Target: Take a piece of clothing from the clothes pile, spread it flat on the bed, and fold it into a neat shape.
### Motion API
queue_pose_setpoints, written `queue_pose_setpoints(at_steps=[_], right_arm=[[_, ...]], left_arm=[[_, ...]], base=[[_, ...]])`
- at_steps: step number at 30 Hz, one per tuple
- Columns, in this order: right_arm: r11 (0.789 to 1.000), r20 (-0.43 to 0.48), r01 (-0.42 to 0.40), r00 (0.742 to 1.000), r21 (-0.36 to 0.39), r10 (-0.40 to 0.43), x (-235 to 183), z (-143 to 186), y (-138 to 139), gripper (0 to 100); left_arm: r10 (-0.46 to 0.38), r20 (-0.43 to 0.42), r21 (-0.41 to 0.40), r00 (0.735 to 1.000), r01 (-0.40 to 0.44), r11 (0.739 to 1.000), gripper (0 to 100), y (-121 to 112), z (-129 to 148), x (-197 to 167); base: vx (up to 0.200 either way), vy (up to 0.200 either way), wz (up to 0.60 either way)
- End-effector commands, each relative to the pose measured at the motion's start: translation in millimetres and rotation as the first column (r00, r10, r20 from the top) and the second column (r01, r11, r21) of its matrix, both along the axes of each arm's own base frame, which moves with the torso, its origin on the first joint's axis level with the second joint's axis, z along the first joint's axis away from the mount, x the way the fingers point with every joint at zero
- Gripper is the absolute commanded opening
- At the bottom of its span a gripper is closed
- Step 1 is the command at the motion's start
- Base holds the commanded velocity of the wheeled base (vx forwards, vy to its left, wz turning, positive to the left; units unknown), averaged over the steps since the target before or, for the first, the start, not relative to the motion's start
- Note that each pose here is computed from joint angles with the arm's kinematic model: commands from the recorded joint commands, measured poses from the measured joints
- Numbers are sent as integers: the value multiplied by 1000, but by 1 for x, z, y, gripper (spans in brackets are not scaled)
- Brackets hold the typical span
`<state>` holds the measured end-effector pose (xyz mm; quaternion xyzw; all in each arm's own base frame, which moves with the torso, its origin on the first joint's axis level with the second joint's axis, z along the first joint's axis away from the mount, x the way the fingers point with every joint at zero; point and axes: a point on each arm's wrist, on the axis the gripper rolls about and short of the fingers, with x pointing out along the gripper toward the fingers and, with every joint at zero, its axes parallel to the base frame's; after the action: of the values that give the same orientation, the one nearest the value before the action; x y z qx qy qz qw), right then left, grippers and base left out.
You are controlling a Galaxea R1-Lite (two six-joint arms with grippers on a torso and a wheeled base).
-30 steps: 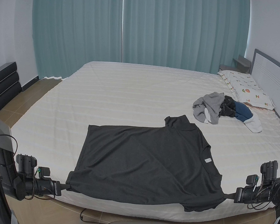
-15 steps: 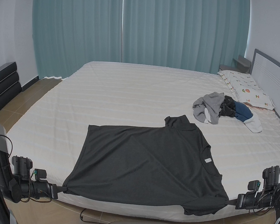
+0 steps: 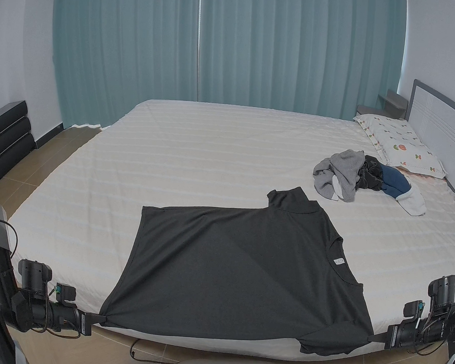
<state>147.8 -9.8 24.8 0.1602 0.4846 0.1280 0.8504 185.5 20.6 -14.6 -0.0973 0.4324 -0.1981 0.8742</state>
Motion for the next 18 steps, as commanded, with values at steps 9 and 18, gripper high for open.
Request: queue_pose_setpoints(at_steps=[9, 18], right_arm=[[999, -30, -40, 999, -18, 39, -10, -1, 1, 0], [999, -9, -44, 999, -23, 44, -8, 1, 0, 0]], left_arm=[[1, -17, 7, 1000, -1, 1000, 0, 0, 0, -5], [8, -38, 0, 999, -8, 1000, 0, 1, -1, -3]], base=[[0, 0, 0], [0, 0, 0]])
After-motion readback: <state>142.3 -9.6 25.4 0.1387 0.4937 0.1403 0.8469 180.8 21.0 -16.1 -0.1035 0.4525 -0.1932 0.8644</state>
